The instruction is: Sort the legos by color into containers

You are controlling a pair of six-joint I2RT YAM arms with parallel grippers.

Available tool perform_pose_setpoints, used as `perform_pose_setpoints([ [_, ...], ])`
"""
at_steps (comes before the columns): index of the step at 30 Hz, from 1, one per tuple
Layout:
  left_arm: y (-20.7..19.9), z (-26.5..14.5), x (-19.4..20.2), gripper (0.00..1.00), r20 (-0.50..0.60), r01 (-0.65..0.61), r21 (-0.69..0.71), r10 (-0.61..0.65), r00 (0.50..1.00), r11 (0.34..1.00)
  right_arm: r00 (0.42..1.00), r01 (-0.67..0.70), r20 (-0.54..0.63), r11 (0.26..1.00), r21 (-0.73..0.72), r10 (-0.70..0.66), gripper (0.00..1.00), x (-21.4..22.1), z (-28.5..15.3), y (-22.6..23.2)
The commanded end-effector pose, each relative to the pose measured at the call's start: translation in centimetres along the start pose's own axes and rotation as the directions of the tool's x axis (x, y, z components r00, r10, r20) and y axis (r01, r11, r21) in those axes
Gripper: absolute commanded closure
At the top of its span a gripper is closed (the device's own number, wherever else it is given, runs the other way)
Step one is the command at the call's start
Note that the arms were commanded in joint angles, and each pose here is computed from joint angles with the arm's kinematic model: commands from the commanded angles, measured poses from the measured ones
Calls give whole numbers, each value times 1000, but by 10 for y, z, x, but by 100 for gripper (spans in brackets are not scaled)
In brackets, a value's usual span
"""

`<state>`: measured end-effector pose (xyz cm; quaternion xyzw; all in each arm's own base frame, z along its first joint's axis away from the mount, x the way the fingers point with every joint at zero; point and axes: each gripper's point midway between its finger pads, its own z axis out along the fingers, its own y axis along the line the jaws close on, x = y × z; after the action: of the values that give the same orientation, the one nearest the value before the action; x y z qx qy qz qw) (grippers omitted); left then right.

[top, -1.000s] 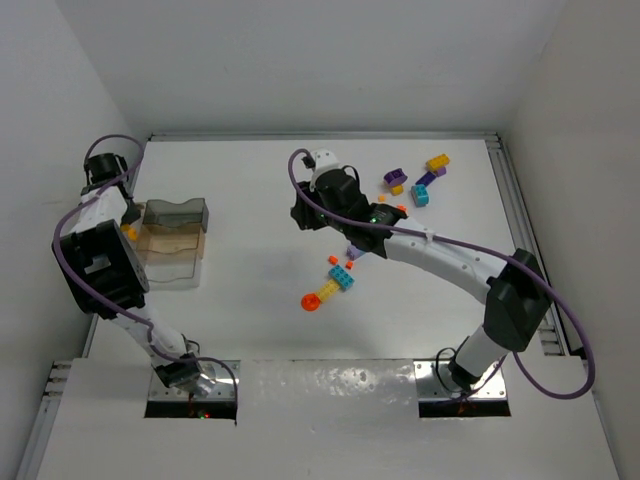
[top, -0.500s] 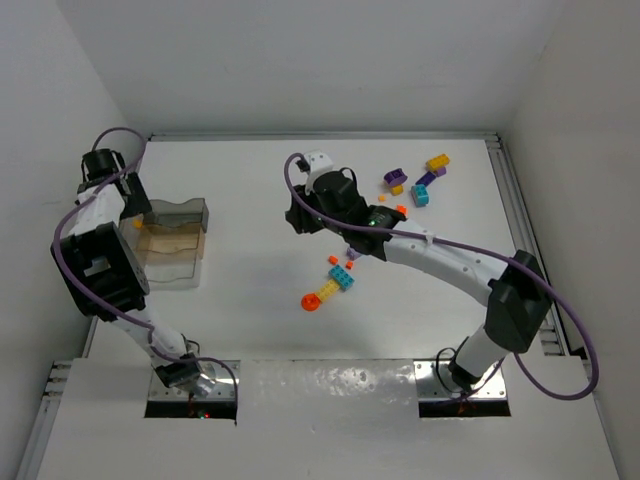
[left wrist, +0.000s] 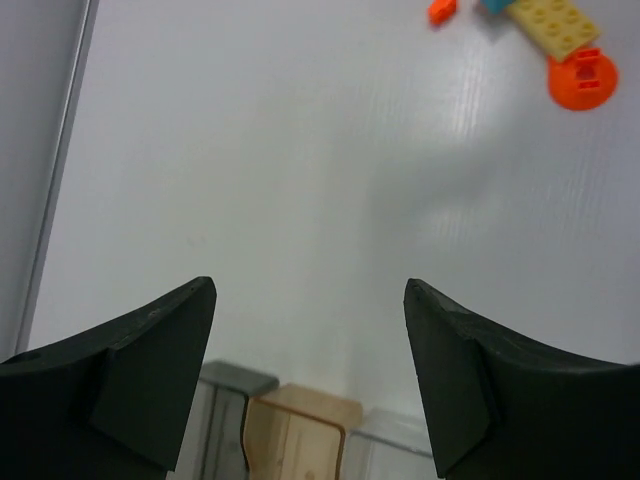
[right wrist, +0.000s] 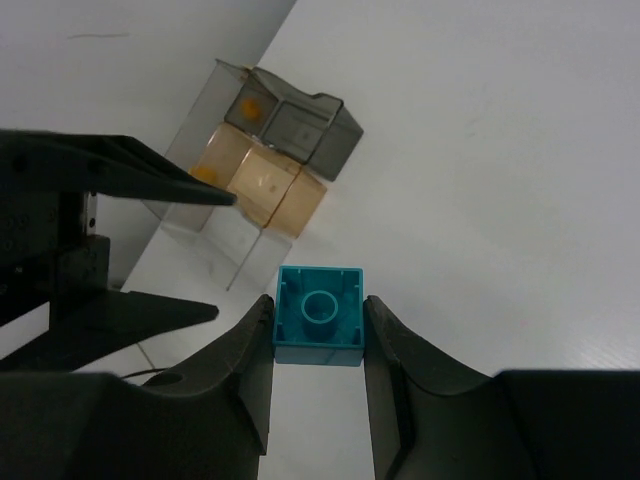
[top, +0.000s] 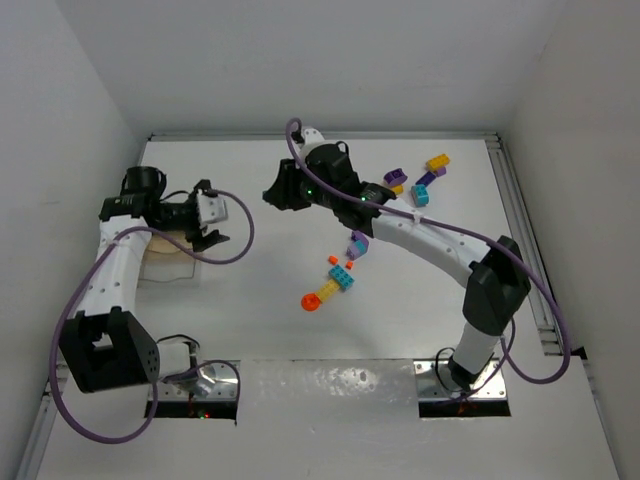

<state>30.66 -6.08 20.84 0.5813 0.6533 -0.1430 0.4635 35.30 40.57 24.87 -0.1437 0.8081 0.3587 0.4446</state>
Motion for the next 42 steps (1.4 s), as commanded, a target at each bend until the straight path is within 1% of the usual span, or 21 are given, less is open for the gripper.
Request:
perform_pose_setpoints([
  [1, -16, 1, -46, 26, 250, -305, 19, 291, 924, 952, 999, -48, -7, 992, -120, 47, 100, -7, 1, 34],
  [4, -6, -2, -62, 28, 279, -393, -34, 387, 879, 919, 999, -34, 5, 988, -149, 35, 100, -4, -2, 49],
  [8, -13, 1, -81, 29, 345, -446, -38, 431, 834, 894, 999, -53, -3, 982, -179, 53, 100, 1, -1, 64],
  [10, -10, 4, -81, 33, 344, -424, -38, 410, 844, 905, 999, -54, -16, 981, -187, 52, 100, 7, 4, 69],
  [14, -3, 8, -77, 46, 318, -378, -42, 371, 872, 925, 996, -93, -16, 968, -232, 92, 100, 8, 20, 87],
  [19, -8, 6, -77, 48, 310, -362, -28, 352, 883, 932, 993, -118, -19, 959, -256, 117, 100, 3, 32, 97],
  [21, -9, 5, -77, 52, 308, -360, -27, 351, 885, 933, 993, -119, -24, 960, -255, 116, 100, 4, 35, 98],
  [25, -10, 4, -75, 70, 298, -352, -21, 342, 891, 936, 994, -113, -20, 963, -244, 112, 100, 4, 37, 95],
  [26, -11, 5, -74, 80, 293, -349, -17, 339, 894, 937, 994, -112, -19, 964, -241, 111, 100, 4, 36, 95],
  [28, -11, 5, -72, 90, 285, -345, -14, 335, 898, 938, 994, -110, -10, 964, -241, 111, 100, 2, 36, 94],
  [29, -11, 5, -72, 100, 284, -344, -14, 334, 899, 939, 994, -109, -7, 964, -243, 111, 100, 1, 36, 95],
  [31, -11, 5, -70, 100, 278, -335, -9, 324, 904, 942, 994, -103, -3, 962, -252, 106, 99, 0, 35, 97],
  [32, -11, 6, -69, 100, 272, -330, -7, 319, 908, 944, 995, -101, -5, 963, -251, 103, 91, 0, 36, 96],
  [33, -10, 6, -67, 100, 265, -322, -6, 312, 912, 947, 995, -97, -2, 964, -248, 99, 79, -1, 34, 95],
  [34, -4, 7, -63, 100, 236, -282, -10, 276, 932, 959, 996, -92, -5, 968, -235, 94, 55, 2, 34, 88],
  [35, -2, 9, -57, 100, 212, -233, -11, 229, 950, 973, 995, -92, 11, 968, -232, 97, 47, -5, 28, 87],
  [36, 3, 10, -51, 100, 186, -190, -21, 190, 964, 982, 994, -97, 33, 974, -203, 106, 40, -13, 26, 74],
  [37, 14, 9, -39, 100, 124, -101, -60, 108, 986, 993, 993, -103, 33, 980, -168, 110, 33, -10, 24, 61],
  [38, 13, 12, -26, 100, 90, -6, -66, 12, 996, 998, 990, -105, 79, 988, -115, 115, 30, -26, 15, 44],
  [40, 17, 13, -5, 100, 24, 56, -107, -54, 998, 993, 991, -91, 95, 995, -42, 95, 23, -28, 9, 21],
  [42, 20, 13, 9, 100, -13, 144, -140, -148, 989, 980, 989, -107, 110, 992, 71, 98, 21, -34, -3, -15],
])
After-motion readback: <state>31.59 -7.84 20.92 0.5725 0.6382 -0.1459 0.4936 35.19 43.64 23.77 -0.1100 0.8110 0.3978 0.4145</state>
